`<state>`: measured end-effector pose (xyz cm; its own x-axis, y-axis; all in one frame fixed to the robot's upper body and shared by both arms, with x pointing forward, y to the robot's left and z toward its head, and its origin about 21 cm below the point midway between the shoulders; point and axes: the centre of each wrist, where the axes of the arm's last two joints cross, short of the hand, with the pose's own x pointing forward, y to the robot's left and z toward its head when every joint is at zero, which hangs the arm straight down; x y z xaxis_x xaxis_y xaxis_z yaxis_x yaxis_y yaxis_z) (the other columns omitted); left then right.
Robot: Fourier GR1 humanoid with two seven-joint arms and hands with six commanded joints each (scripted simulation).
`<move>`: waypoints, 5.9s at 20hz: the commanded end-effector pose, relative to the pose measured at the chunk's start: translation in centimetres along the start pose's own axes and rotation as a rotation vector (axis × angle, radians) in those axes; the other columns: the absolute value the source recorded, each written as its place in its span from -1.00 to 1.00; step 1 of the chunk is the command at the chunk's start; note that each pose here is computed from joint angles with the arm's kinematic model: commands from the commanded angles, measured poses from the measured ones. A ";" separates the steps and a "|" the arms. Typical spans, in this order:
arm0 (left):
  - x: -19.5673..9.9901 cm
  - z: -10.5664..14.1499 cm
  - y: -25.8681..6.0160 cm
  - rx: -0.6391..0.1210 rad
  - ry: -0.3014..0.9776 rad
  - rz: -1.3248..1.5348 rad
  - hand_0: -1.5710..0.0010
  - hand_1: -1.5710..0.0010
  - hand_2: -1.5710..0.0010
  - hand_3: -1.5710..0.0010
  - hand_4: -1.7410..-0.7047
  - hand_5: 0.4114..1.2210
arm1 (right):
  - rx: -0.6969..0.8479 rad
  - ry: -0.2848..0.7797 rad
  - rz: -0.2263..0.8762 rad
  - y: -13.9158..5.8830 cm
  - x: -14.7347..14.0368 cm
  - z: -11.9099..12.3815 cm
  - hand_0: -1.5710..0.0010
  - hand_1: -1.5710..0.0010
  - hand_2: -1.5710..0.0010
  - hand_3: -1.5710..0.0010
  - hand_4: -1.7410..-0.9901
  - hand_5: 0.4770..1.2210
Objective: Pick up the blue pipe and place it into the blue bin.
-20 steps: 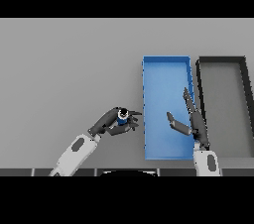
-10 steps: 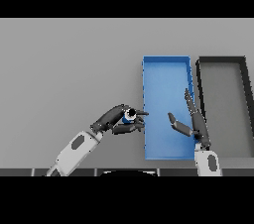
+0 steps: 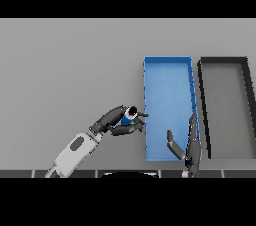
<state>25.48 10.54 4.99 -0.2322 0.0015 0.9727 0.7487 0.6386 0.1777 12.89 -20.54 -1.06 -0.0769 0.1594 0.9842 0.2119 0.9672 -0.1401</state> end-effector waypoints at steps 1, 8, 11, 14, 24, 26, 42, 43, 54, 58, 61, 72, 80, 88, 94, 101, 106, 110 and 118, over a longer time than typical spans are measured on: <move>0.3 -0.2 -0.1 0.002 -0.002 0.002 -1.00 -1.00 -1.00 -0.83 -0.98 1.00 | 0.008 -0.008 -0.009 -0.2 0.2 0.3 1.00 1.00 1.00 1.00 0.47 -0.62; 0.1 -0.3 -0.5 -0.004 0.011 -0.002 -1.00 -1.00 -1.00 -0.83 -0.98 1.00 | 0.328 -0.054 -0.109 -2.3 5.5 -1.1 1.00 1.00 1.00 1.00 0.31 -0.85; 0.1 -0.6 0.0 -0.001 0.019 -0.002 -1.00 -1.00 -1.00 -0.83 -0.98 1.00 | 0.466 -0.054 -0.054 -1.9 7.4 -2.6 1.00 1.00 1.00 1.00 0.21 -0.88; 0.1 -0.6 0.0 -0.013 0.028 -0.014 -1.00 -1.00 -1.00 -0.83 -0.98 1.00 | 0.590 -0.109 -0.040 0.2 10.2 -4.4 1.00 1.00 1.00 1.00 0.17 -0.88; -0.4 -0.8 0.2 -0.033 0.002 0.003 -1.00 -1.00 -1.00 -0.87 -0.98 1.00 | 0.875 -0.210 0.064 4.5 15.1 -8.2 1.00 1.00 1.00 1.00 0.28 -0.85; -0.2 -0.9 0.3 -0.040 -0.004 0.010 -1.00 -1.00 -1.00 -0.90 -0.98 1.00 | 0.915 -0.247 0.047 5.7 16.1 -8.7 1.00 1.00 1.00 1.00 0.33 -0.85; 0.1 -0.6 0.4 -0.036 0.027 -0.060 -0.45 -0.43 -0.41 0.27 -0.87 0.94 | 1.088 -0.240 0.012 10.1 18.1 -12.1 -0.43 -0.44 -0.44 -0.24 -0.39 -0.53; 0.0 -0.6 0.4 -0.037 0.024 -0.029 -0.56 -0.54 -0.53 0.33 -0.90 0.95 | 1.082 -0.246 -0.009 10.2 17.9 -11.9 -0.54 -0.55 -0.55 -0.40 -0.34 -0.39; 0.3 -0.9 0.8 -0.072 0.001 -0.063 -0.79 -0.51 -0.58 0.34 -0.62 1.00 | 1.062 -0.290 -0.026 10.2 17.8 -11.2 -0.96 -0.96 -0.96 -0.95 -0.30 0.88; -0.1 -0.6 1.5 -0.151 0.011 -0.080 0.20 0.35 0.33 0.73 0.09 0.98 | 1.052 -0.309 -0.004 10.3 17.9 -10.7 -0.98 -0.98 -0.98 -0.98 -0.31 0.95; -0.3 -0.6 1.5 -0.155 0.015 -0.135 0.59 0.67 0.66 0.86 0.44 0.56 | 1.054 -0.302 -0.017 10.4 17.9 -10.4 -0.99 -0.99 -0.99 -0.99 -0.31 0.98; -0.8 -0.1 1.2 -0.070 0.139 -0.099 0.96 0.97 0.97 0.99 0.69 -0.49 | 1.017 -0.336 -0.049 10.4 17.9 -10.8 -1.00 -1.00 -1.00 -1.00 -0.33 1.00; -0.5 0.3 1.3 -0.065 0.173 -0.107 0.99 1.00 1.00 1.00 0.69 -0.71 | 1.068 -0.236 -0.381 9.2 21.3 -11.8 -1.00 -1.00 -1.00 -1.00 -0.34 1.00; -0.4 0.4 1.2 -0.073 0.181 -0.115 1.00 1.00 1.00 1.00 0.68 -0.82 | 0.963 -0.426 -0.331 6.0 29.4 -15.4 -1.00 -1.00 -1.00 -1.00 -0.35 1.00; -0.6 0.8 1.4 -0.056 0.193 -0.124 1.00 1.00 1.00 1.00 0.73 -0.83 | 0.654 -0.367 -0.269 1.2 30.0 -19.7 -1.00 -1.00 -1.00 -1.00 -0.35 1.00; -0.3 1.3 1.8 -0.035 0.214 -0.149 1.00 1.00 1.00 1.00 0.77 -0.88 | 0.372 -0.076 -0.272 -5.0 22.3 -21.9 -1.00 -1.00 -1.00 -1.00 -0.36 1.00; -0.1 1.6 1.8 -0.040 0.196 -0.144 1.00 1.00 1.00 1.00 0.77 -0.87 | 0.262 0.161 -0.280 -6.1 15.4 -20.0 -1.00 -1.00 -1.00 -1.00 -0.36 1.00; -0.1 1.8 2.0 -0.030 0.213 -0.144 1.00 1.00 1.00 1.00 0.76 -0.86 | 0.145 0.362 -0.277 -6.3 11.3 -17.8 -1.00 -1.00 -1.00 -1.00 -0.36 1.00; -0.1 1.2 1.4 -0.045 0.216 -0.150 1.00 1.00 1.00 1.00 0.76 -0.85 | 0.133 0.633 -0.177 -4.8 7.3 -14.6 -1.00 -1.00 -1.00 -0.29 -0.58 0.94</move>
<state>25.82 12.33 5.02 -0.2090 -0.2565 0.9437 0.7441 0.5844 0.3237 25.51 -26.83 8.39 0.5025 -0.1137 0.8570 0.1220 0.9907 0.0599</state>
